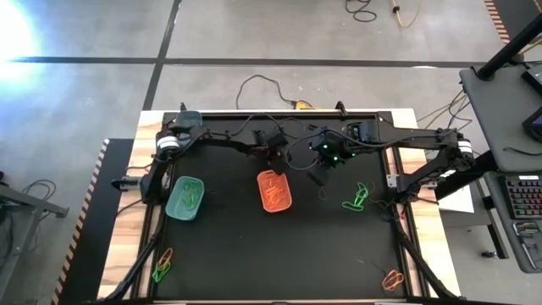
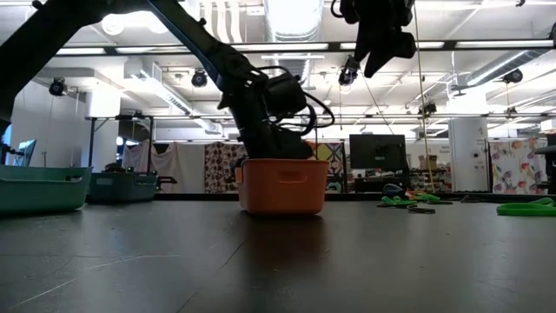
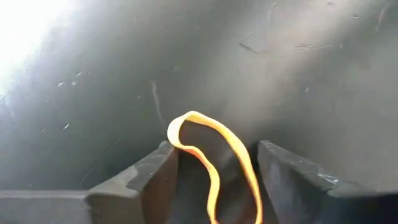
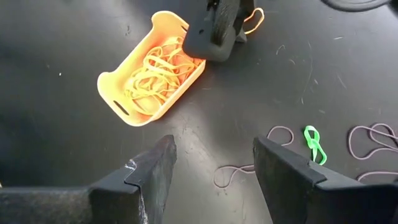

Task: Sort rubber bands into baskets
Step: Put the orange rubber band into the orange bin

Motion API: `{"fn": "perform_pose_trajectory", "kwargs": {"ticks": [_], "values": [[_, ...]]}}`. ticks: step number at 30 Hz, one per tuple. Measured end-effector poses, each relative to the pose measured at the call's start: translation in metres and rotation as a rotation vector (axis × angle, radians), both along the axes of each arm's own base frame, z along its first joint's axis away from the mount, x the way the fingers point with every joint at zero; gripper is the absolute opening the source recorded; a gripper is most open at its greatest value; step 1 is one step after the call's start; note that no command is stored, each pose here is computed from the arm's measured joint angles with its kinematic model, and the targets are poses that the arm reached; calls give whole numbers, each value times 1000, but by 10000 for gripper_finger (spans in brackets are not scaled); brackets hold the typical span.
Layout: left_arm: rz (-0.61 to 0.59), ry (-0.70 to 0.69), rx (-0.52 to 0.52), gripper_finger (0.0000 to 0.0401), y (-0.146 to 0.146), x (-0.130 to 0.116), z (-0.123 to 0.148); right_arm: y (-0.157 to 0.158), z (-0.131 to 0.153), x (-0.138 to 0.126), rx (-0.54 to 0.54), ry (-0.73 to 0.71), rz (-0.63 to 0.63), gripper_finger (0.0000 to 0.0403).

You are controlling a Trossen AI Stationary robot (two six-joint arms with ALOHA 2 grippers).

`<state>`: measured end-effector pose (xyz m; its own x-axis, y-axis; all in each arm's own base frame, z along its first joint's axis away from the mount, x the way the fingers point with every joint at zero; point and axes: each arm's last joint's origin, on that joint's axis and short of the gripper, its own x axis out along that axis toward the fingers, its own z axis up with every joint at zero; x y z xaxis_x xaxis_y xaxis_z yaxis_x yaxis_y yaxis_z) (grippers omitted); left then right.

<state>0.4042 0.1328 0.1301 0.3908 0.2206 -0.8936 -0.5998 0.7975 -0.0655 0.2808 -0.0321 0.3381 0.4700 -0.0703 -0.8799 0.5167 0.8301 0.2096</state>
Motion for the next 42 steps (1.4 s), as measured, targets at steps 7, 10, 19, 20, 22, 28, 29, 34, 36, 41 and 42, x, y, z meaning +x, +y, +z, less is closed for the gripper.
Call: {"fn": "perform_pose_trajectory", "kwargs": {"ticks": [7,10,19,20,22,28,29,34,36,41,42], "values": [[-25,-26,4,114,-3,4,-2,0,0,0,17,-2,-31,206],[-55,-36,4,53,-3,5,-2,0,0,0,17,-3,-32,206],[-125,-32,72,1,-2,1,14,0,0,1,16,-11,-31,206],[-133,-49,88,1,-2,1,22,0,0,1,15,-11,-31,206],[-146,-94,118,1,-4,-1,40,0,0,1,14,-15,-30,206],[-187,-210,149,0,-11,-18,90,0,2,3,11,-39,-28,206],[-218,-240,143,0,-13,-22,100,0,2,3,9,-39,-22,206],[-337,-350,43,0,-35,-53,126,2,3,5,55,-66,70,206],[-390,-362,2,0,-50,-67,125,6,3,5,70,-67,93,206],[-457,-380,-70,0,-96,-87,104,19,3,6,51,-61,138,206],[-458,-393,-92,0,-105,-87,98,22,3,6,37,-58,137,206]]}}
